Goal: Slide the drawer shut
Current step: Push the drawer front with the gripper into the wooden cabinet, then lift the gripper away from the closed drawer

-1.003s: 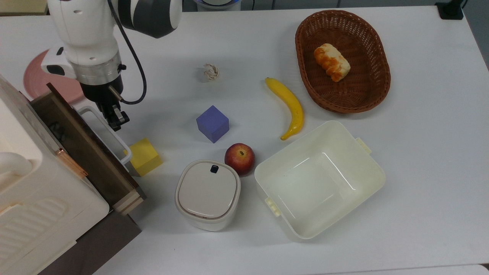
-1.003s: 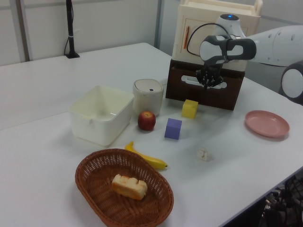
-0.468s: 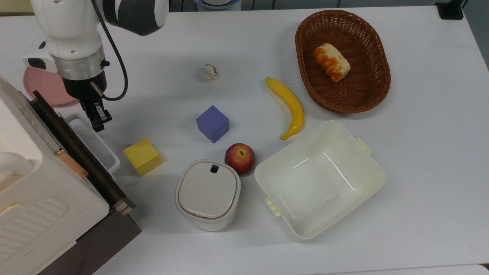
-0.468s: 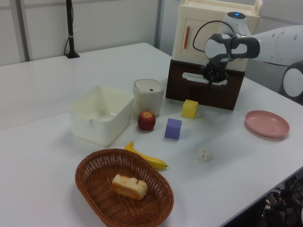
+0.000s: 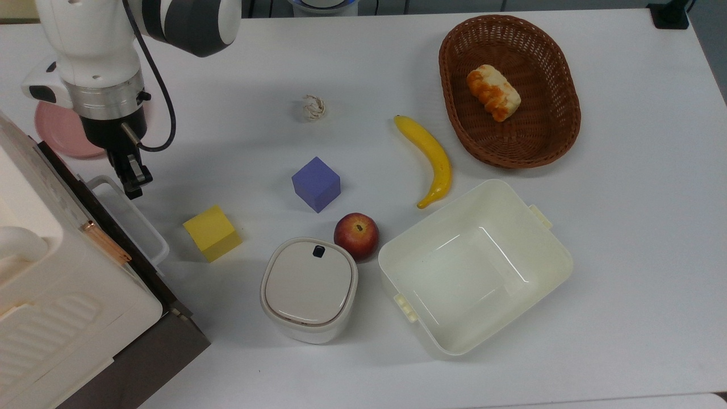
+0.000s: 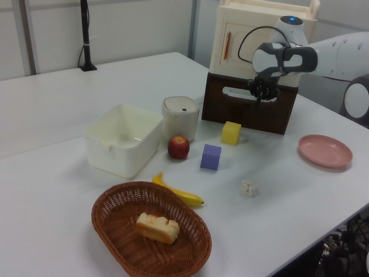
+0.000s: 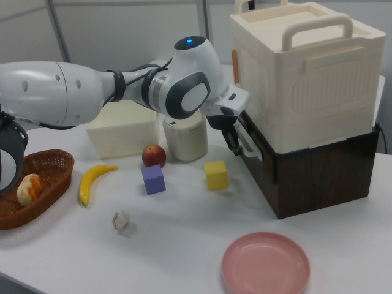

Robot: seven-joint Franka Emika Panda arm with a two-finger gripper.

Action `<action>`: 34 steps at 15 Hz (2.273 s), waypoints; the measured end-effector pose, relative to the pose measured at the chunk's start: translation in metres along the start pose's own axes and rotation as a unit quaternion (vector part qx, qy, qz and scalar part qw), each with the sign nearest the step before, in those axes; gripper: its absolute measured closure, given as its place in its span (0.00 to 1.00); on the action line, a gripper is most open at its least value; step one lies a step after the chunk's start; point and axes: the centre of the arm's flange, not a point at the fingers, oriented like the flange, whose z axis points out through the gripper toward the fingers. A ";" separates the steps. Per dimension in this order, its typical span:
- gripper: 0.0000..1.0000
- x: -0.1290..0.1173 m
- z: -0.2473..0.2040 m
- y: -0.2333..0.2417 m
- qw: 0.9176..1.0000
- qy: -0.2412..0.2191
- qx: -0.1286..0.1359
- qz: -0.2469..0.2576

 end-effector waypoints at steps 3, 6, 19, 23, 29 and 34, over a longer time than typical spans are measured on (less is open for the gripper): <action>0.99 0.002 0.001 0.001 1.000 0.004 0.002 0.001; 0.99 0.003 0.001 0.002 1.000 0.004 0.002 0.003; 0.99 -0.002 0.000 -0.008 0.998 0.006 0.014 -0.065; 0.99 -0.039 0.000 -0.050 0.989 -0.016 0.025 -0.145; 0.99 -0.137 -0.051 -0.130 0.948 -0.085 0.033 -0.304; 0.99 -0.183 -0.143 -0.136 0.906 -0.111 0.035 -0.406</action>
